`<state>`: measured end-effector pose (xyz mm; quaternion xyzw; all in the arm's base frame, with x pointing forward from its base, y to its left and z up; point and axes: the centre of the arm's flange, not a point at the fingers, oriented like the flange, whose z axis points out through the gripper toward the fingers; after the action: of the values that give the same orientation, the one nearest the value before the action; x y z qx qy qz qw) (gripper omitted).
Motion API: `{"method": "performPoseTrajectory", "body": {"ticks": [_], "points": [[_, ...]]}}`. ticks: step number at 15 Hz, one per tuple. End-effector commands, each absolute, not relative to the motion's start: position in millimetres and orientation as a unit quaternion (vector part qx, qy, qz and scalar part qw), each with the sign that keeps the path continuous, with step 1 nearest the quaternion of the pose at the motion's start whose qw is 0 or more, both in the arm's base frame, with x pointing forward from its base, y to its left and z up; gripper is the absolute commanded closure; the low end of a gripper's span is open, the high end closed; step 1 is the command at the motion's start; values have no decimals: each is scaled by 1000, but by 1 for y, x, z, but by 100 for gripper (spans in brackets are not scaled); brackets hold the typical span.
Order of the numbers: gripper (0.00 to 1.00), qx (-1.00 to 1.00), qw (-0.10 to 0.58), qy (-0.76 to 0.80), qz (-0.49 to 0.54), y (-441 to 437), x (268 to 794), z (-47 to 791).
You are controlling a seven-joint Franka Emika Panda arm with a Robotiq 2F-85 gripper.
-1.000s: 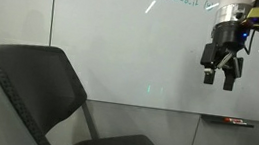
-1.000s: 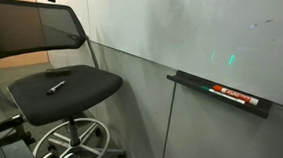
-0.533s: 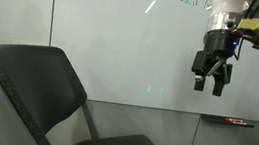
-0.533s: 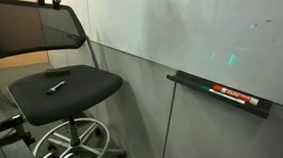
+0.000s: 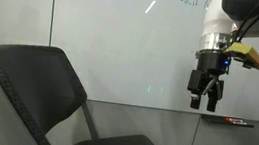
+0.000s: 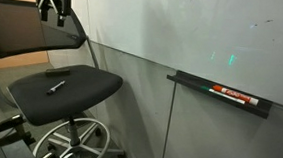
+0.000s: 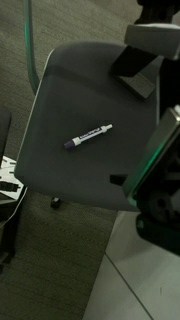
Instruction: Use the marker on the chair to draw a smiley face on the whiteboard
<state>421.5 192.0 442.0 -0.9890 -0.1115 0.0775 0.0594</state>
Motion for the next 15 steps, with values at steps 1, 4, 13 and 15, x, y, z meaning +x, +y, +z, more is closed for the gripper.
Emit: {"method": "performPoseTrajectory", "body": {"ticks": [1,4,13,15], "points": [[0,-978,97,-164,86,198,425,419],[0,-962,124,-223,101,205,426,397],[0,-908,152,-358,154,219,425,334],[0,-897,158,-380,162,223,425,323]]}}
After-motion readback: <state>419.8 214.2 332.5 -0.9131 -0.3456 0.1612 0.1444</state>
